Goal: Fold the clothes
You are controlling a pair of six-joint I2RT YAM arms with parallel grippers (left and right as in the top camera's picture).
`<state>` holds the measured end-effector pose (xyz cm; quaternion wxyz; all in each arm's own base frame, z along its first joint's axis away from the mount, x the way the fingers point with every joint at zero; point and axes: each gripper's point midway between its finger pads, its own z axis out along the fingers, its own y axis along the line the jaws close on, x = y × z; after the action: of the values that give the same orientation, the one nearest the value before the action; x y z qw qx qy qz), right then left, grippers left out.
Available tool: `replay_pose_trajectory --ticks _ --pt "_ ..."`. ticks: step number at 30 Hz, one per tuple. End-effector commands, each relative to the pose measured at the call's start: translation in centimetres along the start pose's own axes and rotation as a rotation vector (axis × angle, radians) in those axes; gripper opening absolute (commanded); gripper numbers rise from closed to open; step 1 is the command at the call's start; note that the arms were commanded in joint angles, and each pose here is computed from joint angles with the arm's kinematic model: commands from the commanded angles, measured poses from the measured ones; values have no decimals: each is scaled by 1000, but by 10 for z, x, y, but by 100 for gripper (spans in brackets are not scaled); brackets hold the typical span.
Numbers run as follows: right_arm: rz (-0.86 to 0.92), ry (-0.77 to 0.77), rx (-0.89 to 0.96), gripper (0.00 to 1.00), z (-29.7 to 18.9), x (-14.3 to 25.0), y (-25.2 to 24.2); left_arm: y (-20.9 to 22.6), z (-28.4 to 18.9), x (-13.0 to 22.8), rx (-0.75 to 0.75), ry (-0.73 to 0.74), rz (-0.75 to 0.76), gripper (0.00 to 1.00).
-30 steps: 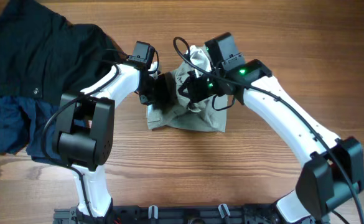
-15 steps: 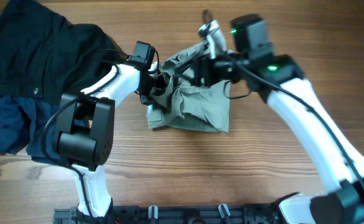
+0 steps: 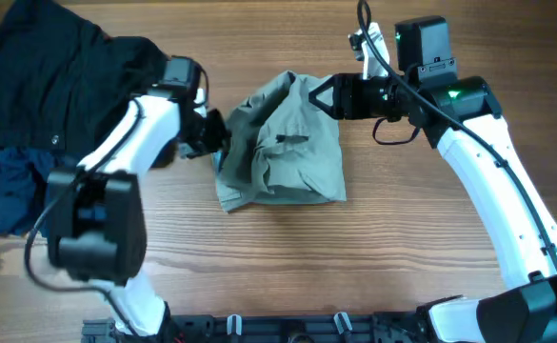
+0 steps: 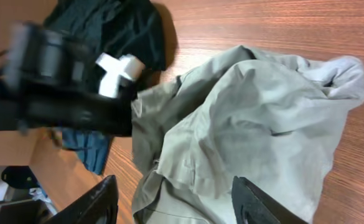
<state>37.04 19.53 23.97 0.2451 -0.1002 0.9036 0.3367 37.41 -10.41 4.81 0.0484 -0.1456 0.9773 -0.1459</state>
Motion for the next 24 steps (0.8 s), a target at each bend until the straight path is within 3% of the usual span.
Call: replay_pose_trajectory --ticks 1,3,6,13,14,15,16,21,24 --pt "15 28 34 52 7 4 -11 0 -50 -17 -47 -177 72 47" --pt "53 90 44 50 21 16 -22 2 -78 -24 -75 -273 78 54" --pt "78 173 7 50 47 29 -32 -4 -125 -29 -41 -407 82 56" --pt "-6 278 -100 61 91 54 -8 13 -160 -29 -33 -474 35 56" --pt "-22 278 -111 55 94 55 -1 13 -159 -28 -35 -470 35 57" --pt "-29 280 -120 25 97 57 5 13 -159 -28 -34 -471 35 56" --pt "-32 280 -125 8 99 58 10 13 -159 -28 -34 -472 34 56" --pt "-128 270 -139 4 127 68 45 13 -160 -29 -32 -476 33 56" --pt "-112 273 -136 4 168 80 56 13 -160 -29 -32 -476 32 55"
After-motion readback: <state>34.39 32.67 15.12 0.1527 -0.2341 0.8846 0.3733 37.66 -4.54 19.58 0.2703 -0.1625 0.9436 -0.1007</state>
